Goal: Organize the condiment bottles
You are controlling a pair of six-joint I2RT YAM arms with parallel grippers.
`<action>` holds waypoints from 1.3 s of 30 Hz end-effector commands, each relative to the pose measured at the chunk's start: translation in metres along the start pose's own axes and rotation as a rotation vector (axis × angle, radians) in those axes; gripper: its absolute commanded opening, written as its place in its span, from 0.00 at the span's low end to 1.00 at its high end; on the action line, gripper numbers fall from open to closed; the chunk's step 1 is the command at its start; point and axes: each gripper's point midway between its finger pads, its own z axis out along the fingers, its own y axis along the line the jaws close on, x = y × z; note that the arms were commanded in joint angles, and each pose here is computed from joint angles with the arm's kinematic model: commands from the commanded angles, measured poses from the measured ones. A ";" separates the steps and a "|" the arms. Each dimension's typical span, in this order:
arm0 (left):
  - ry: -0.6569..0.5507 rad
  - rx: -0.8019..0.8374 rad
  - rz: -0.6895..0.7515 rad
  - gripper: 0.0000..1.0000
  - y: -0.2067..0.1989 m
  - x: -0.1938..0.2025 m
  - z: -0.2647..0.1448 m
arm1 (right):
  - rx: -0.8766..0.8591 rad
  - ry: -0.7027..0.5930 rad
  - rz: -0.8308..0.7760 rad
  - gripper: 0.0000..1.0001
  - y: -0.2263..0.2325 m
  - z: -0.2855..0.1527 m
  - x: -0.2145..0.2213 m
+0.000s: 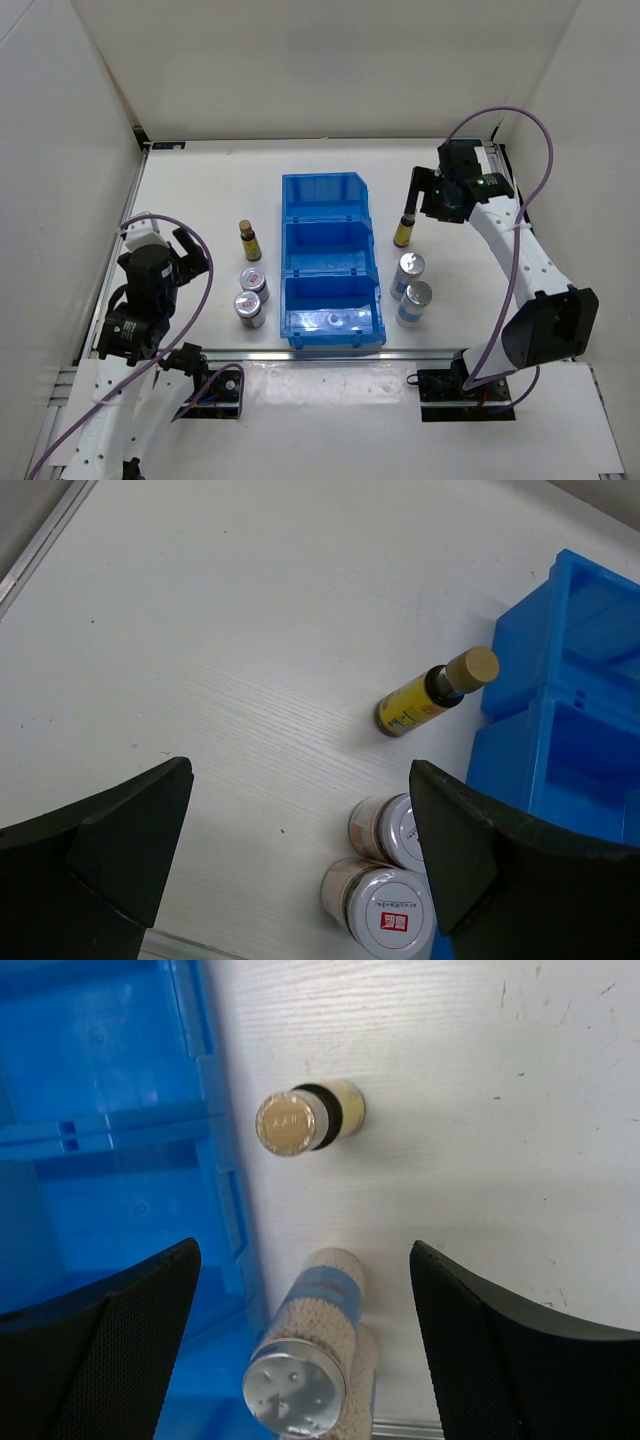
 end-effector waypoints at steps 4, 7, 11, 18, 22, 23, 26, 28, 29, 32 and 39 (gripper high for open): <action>0.009 0.004 -0.002 1.00 -0.003 0.001 0.004 | 0.056 -0.120 -0.002 0.85 0.011 0.011 -0.034; 0.033 0.007 0.006 1.00 -0.006 0.005 0.007 | 0.083 -0.098 -0.004 0.85 0.011 0.028 -0.039; 0.057 0.005 0.026 1.00 -0.007 0.010 0.011 | 0.093 -0.060 -0.016 0.77 0.014 0.048 -0.034; 0.040 -0.022 0.026 1.00 -0.002 0.007 0.012 | 0.130 -0.057 -0.038 0.67 0.014 0.072 -0.038; 0.040 -0.022 0.026 1.00 -0.002 0.007 0.012 | 0.139 -0.035 -0.050 0.61 0.012 0.080 -0.034; 0.040 -0.022 0.026 1.00 -0.002 0.007 0.012 | 0.139 -0.035 -0.050 0.59 0.012 0.080 -0.034; 0.036 -0.030 0.026 1.00 -0.001 0.006 0.012 | 0.147 -0.017 -0.053 0.57 0.009 0.083 -0.026; 0.036 -0.030 0.026 1.00 -0.001 0.006 0.012 | 0.147 -0.017 -0.053 0.51 0.009 0.083 -0.026; 0.036 -0.030 0.026 1.00 -0.001 0.006 0.012 | 0.156 -0.021 -0.053 0.51 0.007 0.083 -0.027; 0.036 -0.030 0.026 1.00 -0.001 0.006 0.012 | 0.168 -0.016 -0.054 0.46 0.004 0.084 -0.024; 0.044 -0.034 0.030 1.00 -0.001 0.007 0.013 | 0.193 -0.044 -0.052 0.31 -0.001 0.076 -0.028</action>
